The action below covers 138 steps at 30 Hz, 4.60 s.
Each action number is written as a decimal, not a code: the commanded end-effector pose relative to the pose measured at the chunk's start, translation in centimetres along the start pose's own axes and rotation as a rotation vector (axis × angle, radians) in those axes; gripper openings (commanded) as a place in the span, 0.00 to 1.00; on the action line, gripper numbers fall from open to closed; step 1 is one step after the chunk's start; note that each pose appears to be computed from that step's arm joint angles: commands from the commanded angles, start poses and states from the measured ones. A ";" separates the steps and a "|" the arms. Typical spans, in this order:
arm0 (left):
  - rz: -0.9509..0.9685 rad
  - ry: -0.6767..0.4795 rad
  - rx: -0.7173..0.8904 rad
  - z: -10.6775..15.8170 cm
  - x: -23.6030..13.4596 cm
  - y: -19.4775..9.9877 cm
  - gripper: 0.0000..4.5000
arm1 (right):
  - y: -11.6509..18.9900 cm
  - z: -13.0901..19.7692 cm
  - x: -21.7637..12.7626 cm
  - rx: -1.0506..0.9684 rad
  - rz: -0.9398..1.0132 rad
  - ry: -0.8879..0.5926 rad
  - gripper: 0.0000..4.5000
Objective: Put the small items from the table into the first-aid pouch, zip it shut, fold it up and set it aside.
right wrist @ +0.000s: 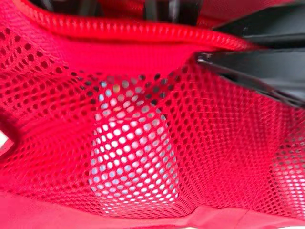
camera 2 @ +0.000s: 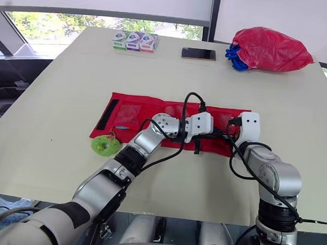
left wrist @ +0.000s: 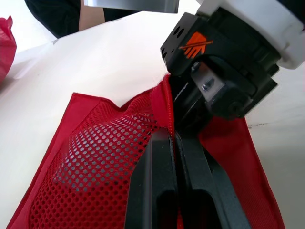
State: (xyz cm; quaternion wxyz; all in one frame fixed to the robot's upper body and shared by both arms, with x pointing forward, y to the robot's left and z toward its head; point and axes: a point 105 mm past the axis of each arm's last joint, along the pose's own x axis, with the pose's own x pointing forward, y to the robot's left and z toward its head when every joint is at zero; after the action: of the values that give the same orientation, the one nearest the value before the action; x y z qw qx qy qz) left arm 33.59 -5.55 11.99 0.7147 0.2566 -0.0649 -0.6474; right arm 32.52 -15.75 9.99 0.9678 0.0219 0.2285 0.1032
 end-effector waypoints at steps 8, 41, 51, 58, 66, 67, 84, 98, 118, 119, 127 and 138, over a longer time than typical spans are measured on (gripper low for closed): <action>0.080 -0.035 -0.077 1.4 1.6 1.3 0.00 | -0.5 0.8 -4.0 -0.120 0.091 -0.030 0.67; -0.111 -0.128 -0.174 4.1 -16.0 -0.3 1.00 | -4.8 -2.3 -4.4 0.236 0.196 -0.076 0.52; -0.148 -0.087 -0.190 5.5 -20.0 -2.5 1.00 | -8.9 -3.1 -5.3 0.262 0.111 -0.059 0.01; -0.122 -0.084 -0.194 6.1 -20.4 -2.7 1.00 | -17.6 -4.1 -8.4 0.110 -0.219 -0.007 0.01; -0.107 -0.092 -0.200 5.7 -19.5 -2.7 1.00 | -20.2 -4.0 -9.7 -0.072 -0.288 0.017 0.22; -0.099 -0.089 -0.209 5.6 -19.6 -2.7 1.00 | -20.0 -3.6 -9.9 -0.090 -0.268 -0.001 0.34; 0.355 0.050 -0.801 -2.9 -21.8 0.1 1.00 | -3.0 2.4 -15.3 -0.400 0.467 -0.378 0.99; 0.464 0.059 -1.308 -6.1 -17.9 0.5 1.00 | 2.7 4.2 -14.6 -0.422 0.717 -0.431 0.99; 0.254 -0.116 -1.676 -4.7 -15.8 0.8 0.80 | 4.6 4.6 -14.3 -0.427 0.801 -0.431 1.00; 0.250 -0.125 -1.678 -4.6 -15.8 0.8 0.71 | 4.7 4.6 -14.3 -0.425 0.804 -0.433 1.00; 0.251 -0.137 -1.673 -4.3 -15.8 0.7 0.01 | 6.6 4.3 -13.6 -0.403 0.893 -0.435 1.00; 0.329 -0.085 -1.625 -5.3 -15.6 1.1 0.01 | 12.2 1.2 -10.1 -0.374 1.110 -0.309 1.00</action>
State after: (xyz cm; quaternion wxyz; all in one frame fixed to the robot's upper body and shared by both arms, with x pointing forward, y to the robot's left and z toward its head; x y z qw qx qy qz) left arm 33.98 10.78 10.89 0.7473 -0.3867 0.3796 -0.3846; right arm 22.08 -6.45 16.44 0.7892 -0.0171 0.0227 0.6135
